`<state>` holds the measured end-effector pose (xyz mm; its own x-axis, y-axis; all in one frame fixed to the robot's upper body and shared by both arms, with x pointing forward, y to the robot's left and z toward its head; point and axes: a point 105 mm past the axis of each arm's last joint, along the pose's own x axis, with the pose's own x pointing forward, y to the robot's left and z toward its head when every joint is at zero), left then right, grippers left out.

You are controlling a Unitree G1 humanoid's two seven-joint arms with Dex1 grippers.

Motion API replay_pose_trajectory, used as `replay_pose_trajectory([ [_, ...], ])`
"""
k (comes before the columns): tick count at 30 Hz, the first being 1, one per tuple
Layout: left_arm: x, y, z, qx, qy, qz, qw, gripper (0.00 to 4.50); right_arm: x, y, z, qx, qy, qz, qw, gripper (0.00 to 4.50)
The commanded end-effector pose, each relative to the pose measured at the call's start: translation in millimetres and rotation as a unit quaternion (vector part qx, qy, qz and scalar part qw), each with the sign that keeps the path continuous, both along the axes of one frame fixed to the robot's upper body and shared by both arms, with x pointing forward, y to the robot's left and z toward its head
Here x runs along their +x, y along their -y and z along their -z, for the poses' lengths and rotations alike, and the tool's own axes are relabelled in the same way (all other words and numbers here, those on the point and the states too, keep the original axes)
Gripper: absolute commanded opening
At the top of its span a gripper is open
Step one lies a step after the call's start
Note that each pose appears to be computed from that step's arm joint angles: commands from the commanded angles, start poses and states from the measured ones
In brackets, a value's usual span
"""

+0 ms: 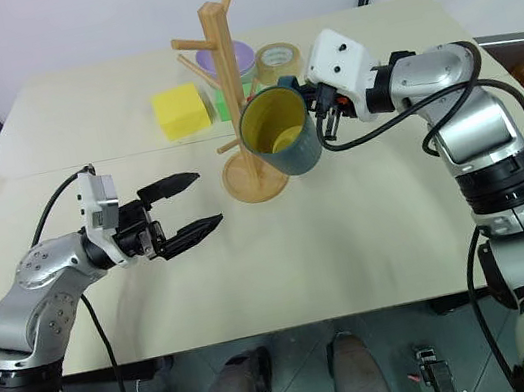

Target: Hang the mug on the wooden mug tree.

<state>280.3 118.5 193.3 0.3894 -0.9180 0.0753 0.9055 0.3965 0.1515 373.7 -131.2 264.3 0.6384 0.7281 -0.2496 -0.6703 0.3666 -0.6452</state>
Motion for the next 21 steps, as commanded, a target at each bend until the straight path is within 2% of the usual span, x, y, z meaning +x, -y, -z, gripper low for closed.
replay_pose_trajectory([
  [1,-3.1,-0.1,-12.4,-0.006,0.028,0.000,1.000,4.50,2.8,-7.5,-17.1,-0.001,0.027,-0.014,1.000,0.02],
  [13,-3.3,1.8,-10.7,-0.007,0.029,-0.006,1.000,4.50,16.4,-19.2,-11.2,-0.014,0.016,-0.025,0.999,0.02],
  [16,-3.4,1.9,-10.6,-0.008,0.029,-0.007,1.000,4.50,19.1,-17.9,-15.8,-0.008,0.028,-0.016,0.999,0.93],
  [19,-3.4,1.9,-10.5,-0.007,0.029,-0.009,1.000,4.50,19.5,-7.1,-20.8,-0.011,0.043,0.000,0.999,2.36],
  [21,-3.3,1.3,-10.3,-0.007,0.028,-0.011,1.000,4.50,18.0,4.5,-25.5,-0.011,0.055,0.014,0.998,2.36],
])
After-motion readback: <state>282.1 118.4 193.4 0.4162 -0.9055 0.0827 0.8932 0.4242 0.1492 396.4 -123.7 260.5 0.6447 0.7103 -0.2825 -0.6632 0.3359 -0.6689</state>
